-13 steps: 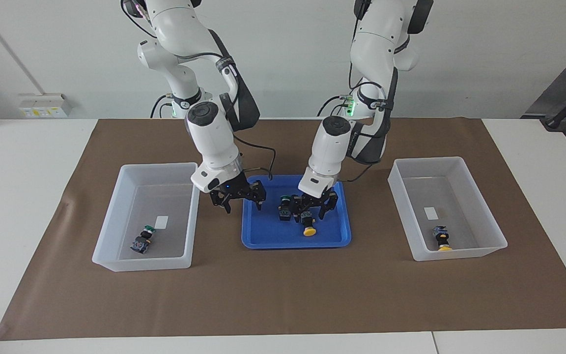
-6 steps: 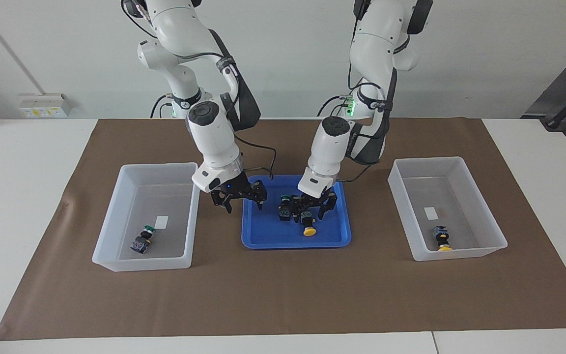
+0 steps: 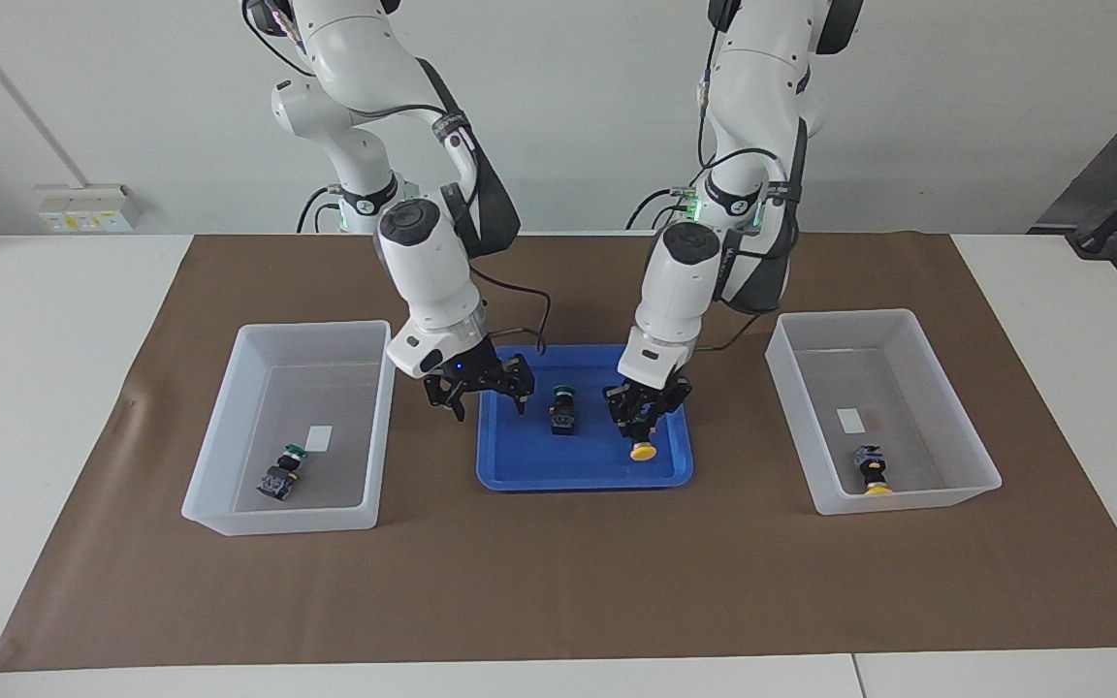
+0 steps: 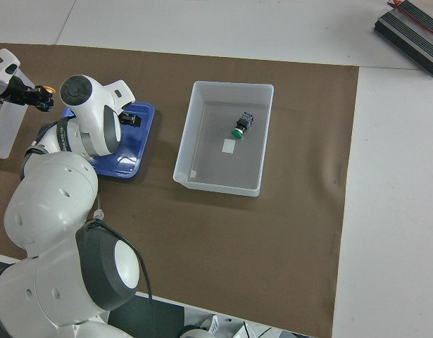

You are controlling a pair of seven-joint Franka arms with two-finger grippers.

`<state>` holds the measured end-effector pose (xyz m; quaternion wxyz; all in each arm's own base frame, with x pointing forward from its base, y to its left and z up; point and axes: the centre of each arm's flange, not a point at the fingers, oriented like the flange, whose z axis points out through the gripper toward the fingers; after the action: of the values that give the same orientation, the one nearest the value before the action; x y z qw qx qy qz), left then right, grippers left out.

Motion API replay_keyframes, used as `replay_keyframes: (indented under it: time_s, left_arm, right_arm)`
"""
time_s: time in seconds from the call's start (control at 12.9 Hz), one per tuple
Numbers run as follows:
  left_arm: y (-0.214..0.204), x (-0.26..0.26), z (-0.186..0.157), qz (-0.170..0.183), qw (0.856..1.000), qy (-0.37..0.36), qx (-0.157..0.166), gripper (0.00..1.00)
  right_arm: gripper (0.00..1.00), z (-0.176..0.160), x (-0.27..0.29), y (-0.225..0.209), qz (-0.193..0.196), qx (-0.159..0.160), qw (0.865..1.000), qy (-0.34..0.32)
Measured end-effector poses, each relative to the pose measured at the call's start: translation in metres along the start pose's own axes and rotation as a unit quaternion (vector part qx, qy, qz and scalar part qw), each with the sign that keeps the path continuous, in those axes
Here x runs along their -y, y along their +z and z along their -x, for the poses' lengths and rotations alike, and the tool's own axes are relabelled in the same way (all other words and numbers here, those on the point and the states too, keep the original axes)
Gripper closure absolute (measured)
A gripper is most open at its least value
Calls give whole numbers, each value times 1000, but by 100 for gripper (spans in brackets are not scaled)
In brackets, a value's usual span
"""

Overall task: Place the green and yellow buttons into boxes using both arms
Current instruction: 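Carry the yellow button to the left box while the right gripper carries green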

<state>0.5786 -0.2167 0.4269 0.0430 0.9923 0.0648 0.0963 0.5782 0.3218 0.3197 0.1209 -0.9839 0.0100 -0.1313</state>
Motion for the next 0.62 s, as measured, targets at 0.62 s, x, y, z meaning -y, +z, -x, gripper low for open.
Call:
replay_keyframes:
  time_s: [0.62]
  left_arm:
    - [-26, 185, -62, -31, 999, 20, -14, 57]
  right_arm:
    - [7, 32, 33, 31, 4, 27, 999, -18]
